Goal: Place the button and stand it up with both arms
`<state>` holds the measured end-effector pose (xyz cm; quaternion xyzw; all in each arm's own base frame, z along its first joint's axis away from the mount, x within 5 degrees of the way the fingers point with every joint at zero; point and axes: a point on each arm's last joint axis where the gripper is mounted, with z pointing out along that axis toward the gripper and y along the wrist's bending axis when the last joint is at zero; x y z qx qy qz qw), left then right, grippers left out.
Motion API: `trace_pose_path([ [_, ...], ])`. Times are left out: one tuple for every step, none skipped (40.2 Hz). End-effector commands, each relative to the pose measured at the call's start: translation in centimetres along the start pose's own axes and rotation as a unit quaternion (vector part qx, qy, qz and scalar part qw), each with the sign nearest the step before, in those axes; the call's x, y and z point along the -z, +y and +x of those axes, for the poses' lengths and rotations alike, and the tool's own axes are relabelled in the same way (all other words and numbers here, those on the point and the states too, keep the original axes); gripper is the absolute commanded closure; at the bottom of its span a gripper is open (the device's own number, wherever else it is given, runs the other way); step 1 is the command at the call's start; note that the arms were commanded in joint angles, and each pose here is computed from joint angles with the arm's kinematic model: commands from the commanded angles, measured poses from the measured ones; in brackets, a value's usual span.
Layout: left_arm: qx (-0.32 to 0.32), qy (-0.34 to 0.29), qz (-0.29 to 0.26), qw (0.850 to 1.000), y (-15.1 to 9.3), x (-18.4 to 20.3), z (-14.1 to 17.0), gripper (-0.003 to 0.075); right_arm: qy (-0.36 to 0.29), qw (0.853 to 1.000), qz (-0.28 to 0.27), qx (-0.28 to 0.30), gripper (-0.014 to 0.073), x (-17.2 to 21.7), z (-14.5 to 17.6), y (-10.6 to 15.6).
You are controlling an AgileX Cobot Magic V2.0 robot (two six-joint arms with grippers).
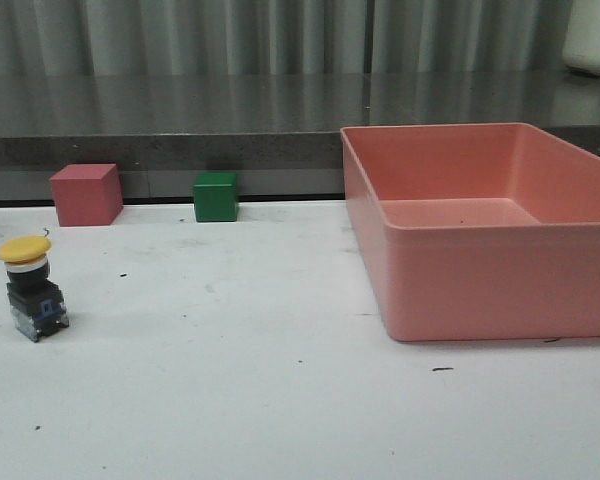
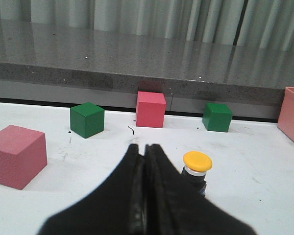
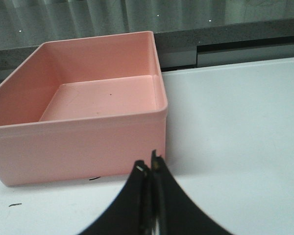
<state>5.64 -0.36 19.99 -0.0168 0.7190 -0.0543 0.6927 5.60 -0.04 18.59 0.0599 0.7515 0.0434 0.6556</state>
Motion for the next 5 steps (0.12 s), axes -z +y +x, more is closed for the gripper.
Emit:
trace_pose_path([
  [0.005,-0.047,-0.002,0.999,0.07,0.12,-0.4,0.074,-0.048,0.999,-0.002,0.003,0.0664,0.19,-0.83,0.05],
  [0.005,-0.047,-0.002,0.999,0.07,0.12,-0.4,0.074,-0.048,0.999,-0.002,0.003,0.0664,0.19,-0.83,0.05],
  [0.005,-0.047,-0.002,0.999,0.07,0.12,-0.4,0.074,-0.048,0.999,-0.002,0.003,0.0664,0.19,-0.83,0.05],
  [0.005,-0.047,-0.002,0.999,0.07,0.12,-0.4,0.074,-0.048,0.999,-0.002,0.003,0.0664,0.19,-0.83,0.05],
  [0.005,-0.047,-0.002,0.999,0.07,0.12,-0.4,0.074,-0.048,0.999,-0.002,0.003,0.0664,0.19,-0.83,0.05],
])
